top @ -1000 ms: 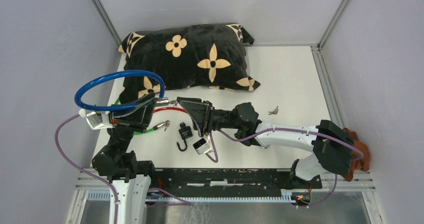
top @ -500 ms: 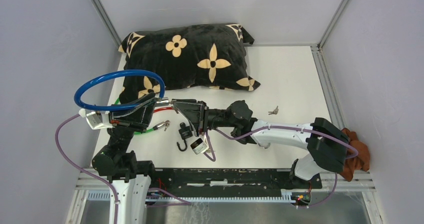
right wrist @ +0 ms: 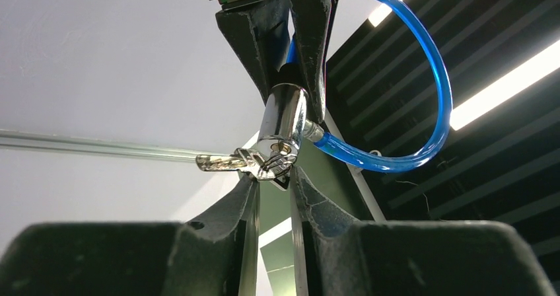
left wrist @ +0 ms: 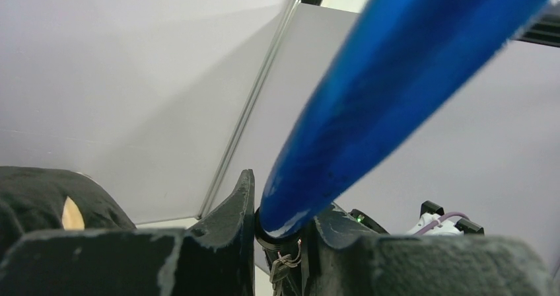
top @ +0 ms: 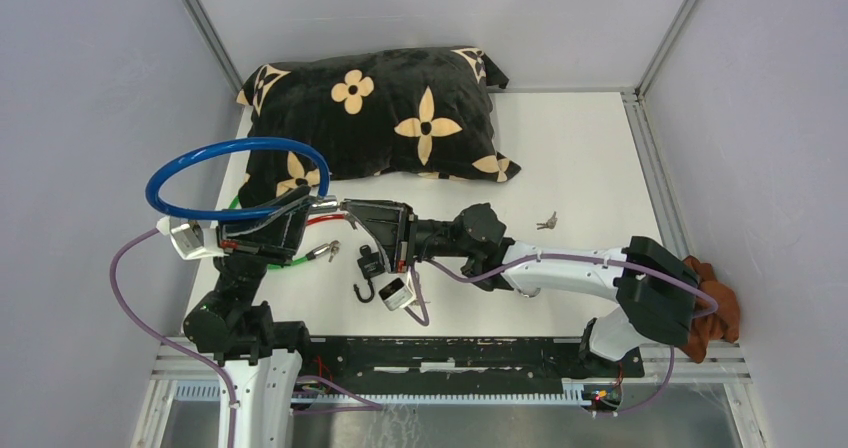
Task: Lock with the key
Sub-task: Lock the lock.
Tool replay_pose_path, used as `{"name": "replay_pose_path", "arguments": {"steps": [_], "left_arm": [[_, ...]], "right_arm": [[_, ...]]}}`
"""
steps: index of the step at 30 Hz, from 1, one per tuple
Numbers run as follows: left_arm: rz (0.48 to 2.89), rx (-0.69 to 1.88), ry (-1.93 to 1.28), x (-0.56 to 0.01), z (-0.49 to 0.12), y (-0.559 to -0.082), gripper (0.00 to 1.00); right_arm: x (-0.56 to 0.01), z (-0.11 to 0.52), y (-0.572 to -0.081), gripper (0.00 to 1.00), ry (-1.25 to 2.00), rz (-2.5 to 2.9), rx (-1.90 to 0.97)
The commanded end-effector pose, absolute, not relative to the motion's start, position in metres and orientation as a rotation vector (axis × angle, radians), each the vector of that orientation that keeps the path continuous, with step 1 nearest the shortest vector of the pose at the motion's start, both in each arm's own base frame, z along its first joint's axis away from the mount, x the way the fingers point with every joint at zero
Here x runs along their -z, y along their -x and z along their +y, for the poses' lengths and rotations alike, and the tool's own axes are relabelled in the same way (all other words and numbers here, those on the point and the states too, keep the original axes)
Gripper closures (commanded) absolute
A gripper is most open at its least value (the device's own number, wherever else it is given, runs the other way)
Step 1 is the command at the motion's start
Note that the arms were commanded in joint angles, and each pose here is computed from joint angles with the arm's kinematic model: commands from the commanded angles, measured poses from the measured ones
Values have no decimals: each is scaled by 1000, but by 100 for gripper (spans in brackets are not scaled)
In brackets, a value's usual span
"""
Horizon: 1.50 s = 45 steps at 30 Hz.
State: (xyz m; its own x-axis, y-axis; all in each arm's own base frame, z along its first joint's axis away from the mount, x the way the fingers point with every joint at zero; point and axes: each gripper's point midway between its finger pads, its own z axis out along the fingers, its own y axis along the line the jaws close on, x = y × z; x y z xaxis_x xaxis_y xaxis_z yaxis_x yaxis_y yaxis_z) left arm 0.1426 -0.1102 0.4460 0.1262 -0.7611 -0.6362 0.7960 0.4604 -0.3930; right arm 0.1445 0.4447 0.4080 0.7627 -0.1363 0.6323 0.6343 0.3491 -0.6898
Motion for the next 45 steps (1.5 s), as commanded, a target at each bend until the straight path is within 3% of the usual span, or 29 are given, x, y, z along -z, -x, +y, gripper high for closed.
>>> {"name": "replay_pose_path", "arguments": {"steps": [1, 11, 28, 34, 45], "left_arm": [[842, 1142, -104, -459, -114, -126, 98], [866, 1131, -173, -445, -122, -125, 98], [889, 1160, -178, -441, -125, -123, 98], [877, 1155, -201, -442, -127, -118, 98], [846, 1142, -243, -446, -129, -109, 98]], "right_arm": [[-451, 416, -100, 84, 850, -806, 1044], [-440, 424, -85, 86, 1253, -547, 384], [-463, 430, -79, 72, 1140, -403, 228], [-474, 428, -87, 82, 1134, -299, 163], [-483, 422, -103, 89, 1173, -78, -91]]}}
